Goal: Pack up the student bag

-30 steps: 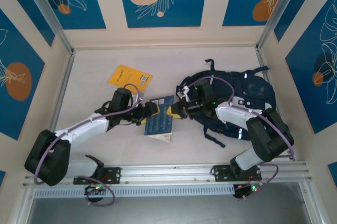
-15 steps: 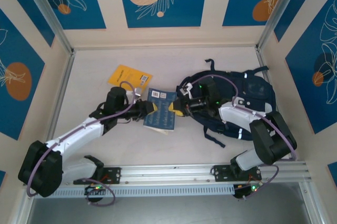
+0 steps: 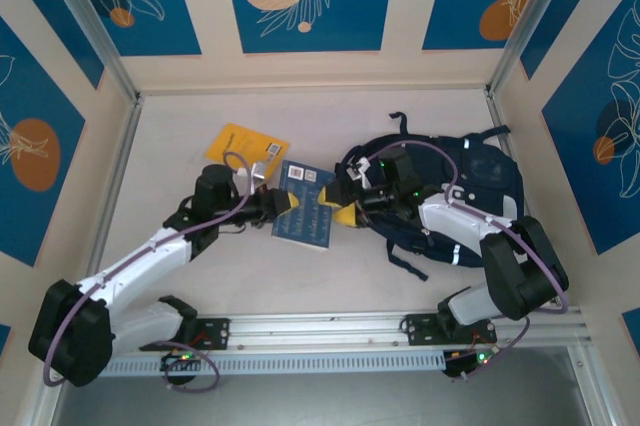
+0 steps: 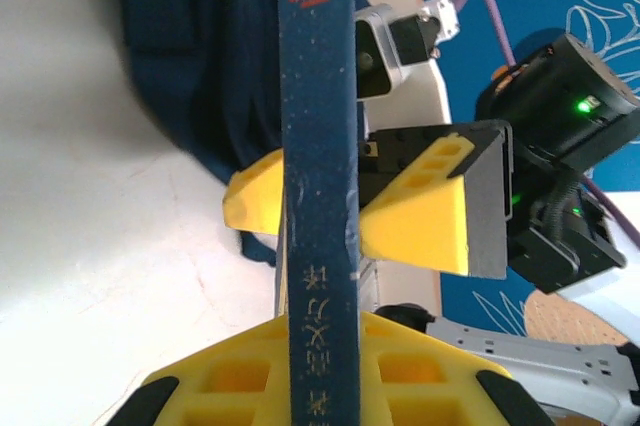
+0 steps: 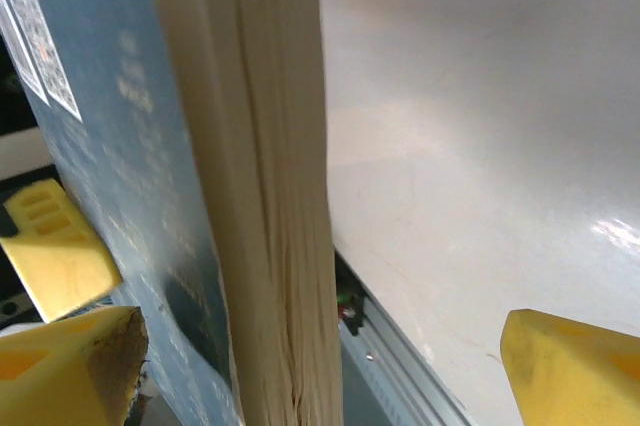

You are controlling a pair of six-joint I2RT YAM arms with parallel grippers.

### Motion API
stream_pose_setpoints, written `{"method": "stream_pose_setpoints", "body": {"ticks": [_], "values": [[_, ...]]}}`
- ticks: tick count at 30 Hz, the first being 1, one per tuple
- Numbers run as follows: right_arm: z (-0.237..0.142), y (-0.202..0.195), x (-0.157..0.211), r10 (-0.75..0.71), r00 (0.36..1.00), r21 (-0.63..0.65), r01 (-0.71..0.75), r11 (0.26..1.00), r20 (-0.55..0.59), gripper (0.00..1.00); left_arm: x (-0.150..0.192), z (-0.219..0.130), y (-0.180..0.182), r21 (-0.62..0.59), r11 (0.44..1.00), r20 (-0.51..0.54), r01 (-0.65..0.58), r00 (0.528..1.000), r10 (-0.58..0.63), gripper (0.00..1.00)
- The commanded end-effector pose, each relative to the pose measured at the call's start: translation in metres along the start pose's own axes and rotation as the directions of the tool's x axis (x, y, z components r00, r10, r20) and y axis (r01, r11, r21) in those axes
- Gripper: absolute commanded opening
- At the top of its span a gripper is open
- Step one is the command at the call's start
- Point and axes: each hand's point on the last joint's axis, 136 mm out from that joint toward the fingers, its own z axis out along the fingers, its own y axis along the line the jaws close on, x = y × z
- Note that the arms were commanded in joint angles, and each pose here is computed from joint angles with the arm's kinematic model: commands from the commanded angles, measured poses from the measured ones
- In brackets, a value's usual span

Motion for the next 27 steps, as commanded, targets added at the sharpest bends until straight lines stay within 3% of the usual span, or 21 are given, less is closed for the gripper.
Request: {"method": "stream_pose_setpoints", "body": {"ticks": [1, 3, 5, 8, 10, 11, 12, 15, 17, 21, 27], "values": [[0.001, 0.021, 0.003, -0.028, 0.999, -0.128, 0.023, 0.991, -0.044, 0.91, 0.000, -0.004, -0.030, 0.110, 0.993, -0.009, -0.043, 0.999, 0.044, 0.00], [0.004, 0.032, 0.006, -0.047, 0.997, -0.185, 0.034, 0.982, -0.066, 0.87, 0.001, -0.003, -0.033, 0.127, 0.991, -0.016, -0.036, 0.999, 0.038, 0.00], [0.006, 0.045, 0.010, -0.082, 0.994, -0.234, 0.062, 0.970, -0.078, 0.76, 0.001, -0.003, -0.034, 0.136, 0.990, -0.022, -0.034, 0.999, 0.037, 0.00], [0.004, 0.049, 0.010, -0.081, 0.996, -0.246, 0.067, 0.967, -0.046, 0.52, 0.001, -0.003, -0.031, 0.117, 0.993, -0.018, -0.033, 0.999, 0.036, 0.00], [0.000, 0.039, 0.003, -0.027, 0.999, -0.209, 0.032, 0.977, 0.029, 0.31, 0.000, -0.003, -0.027, 0.098, 0.995, -0.008, -0.034, 0.999, 0.035, 0.00], [-0.003, 0.036, -0.001, 0.000, 0.997, -0.200, 0.015, 0.980, 0.078, 0.20, -0.001, -0.003, -0.026, 0.091, 0.995, -0.003, -0.033, 0.999, 0.033, 0.06], [-0.006, 0.037, -0.003, 0.013, 0.993, -0.204, 0.011, 0.979, 0.119, 0.12, -0.001, -0.003, -0.024, 0.083, 0.996, 0.002, -0.029, 1.000, 0.029, 0.19], [-0.011, 0.046, -0.008, 0.037, 0.975, -0.216, 0.012, 0.976, 0.220, 0.00, -0.004, -0.003, -0.023, 0.077, 0.997, 0.014, -0.018, 1.000, 0.017, 0.54], [-0.019, 0.052, -0.013, 0.054, 0.949, -0.215, 0.014, 0.977, 0.309, 0.00, -0.006, -0.002, -0.024, 0.084, 0.996, 0.021, -0.002, 1.000, 0.000, 0.66], [-0.043, 0.054, -0.022, 0.095, 0.854, -0.196, 0.009, 0.980, 0.512, 0.00, -0.011, -0.003, -0.026, 0.091, 0.996, 0.053, 0.018, 0.998, -0.023, 0.78], [-0.067, 0.057, -0.031, 0.143, 0.725, -0.206, -0.001, 0.979, 0.674, 0.00, -0.014, -0.004, -0.031, 0.105, 0.994, 0.123, 0.036, 0.991, -0.049, 0.83]]}}
